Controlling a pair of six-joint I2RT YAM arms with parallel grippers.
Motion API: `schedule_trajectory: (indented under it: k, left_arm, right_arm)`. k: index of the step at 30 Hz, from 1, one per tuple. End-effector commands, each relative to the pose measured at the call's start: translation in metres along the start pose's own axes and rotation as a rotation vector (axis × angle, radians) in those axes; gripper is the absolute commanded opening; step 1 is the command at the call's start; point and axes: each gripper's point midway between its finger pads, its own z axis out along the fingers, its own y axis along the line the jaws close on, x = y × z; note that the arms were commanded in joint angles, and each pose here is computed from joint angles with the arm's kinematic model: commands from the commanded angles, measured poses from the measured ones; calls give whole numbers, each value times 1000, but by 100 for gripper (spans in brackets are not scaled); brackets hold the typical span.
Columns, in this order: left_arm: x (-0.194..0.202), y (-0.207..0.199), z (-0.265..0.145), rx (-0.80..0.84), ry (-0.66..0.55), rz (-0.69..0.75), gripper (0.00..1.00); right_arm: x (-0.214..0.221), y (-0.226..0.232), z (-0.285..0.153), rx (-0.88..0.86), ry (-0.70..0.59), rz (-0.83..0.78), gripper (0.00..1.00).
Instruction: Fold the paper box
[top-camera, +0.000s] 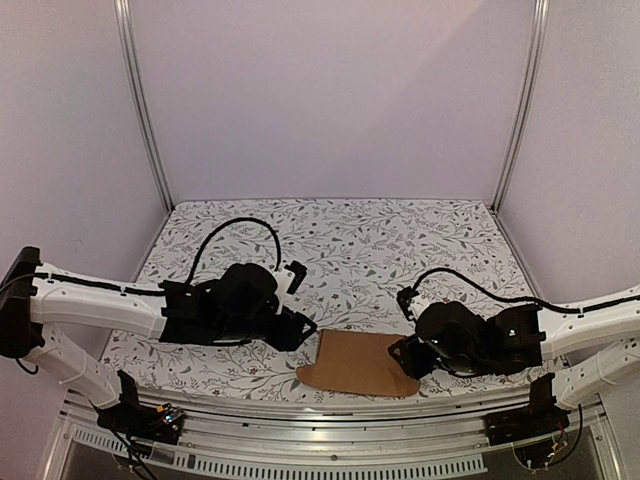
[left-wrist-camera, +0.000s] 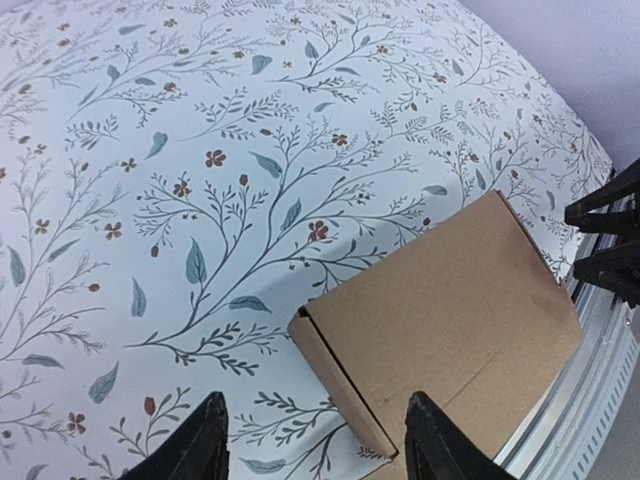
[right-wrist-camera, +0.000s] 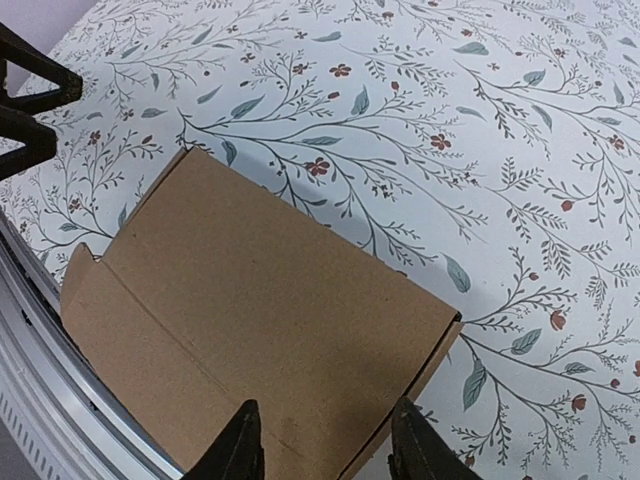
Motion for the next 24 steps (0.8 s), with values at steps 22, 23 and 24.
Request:
schedule_trajectory:
  k: [22,23,24]
  left_arm:
    - [48,1,48,242,206,-224,58]
    - [49,1,49,246,210,-232,58]
    - [51,2,50,251,213,-239,58]
  right_arm:
    - [17,-37,10,-50,7,353,62]
    - [18,-36,13,-58,10,369,60]
    - [17,-35,15,-66,10,389,58]
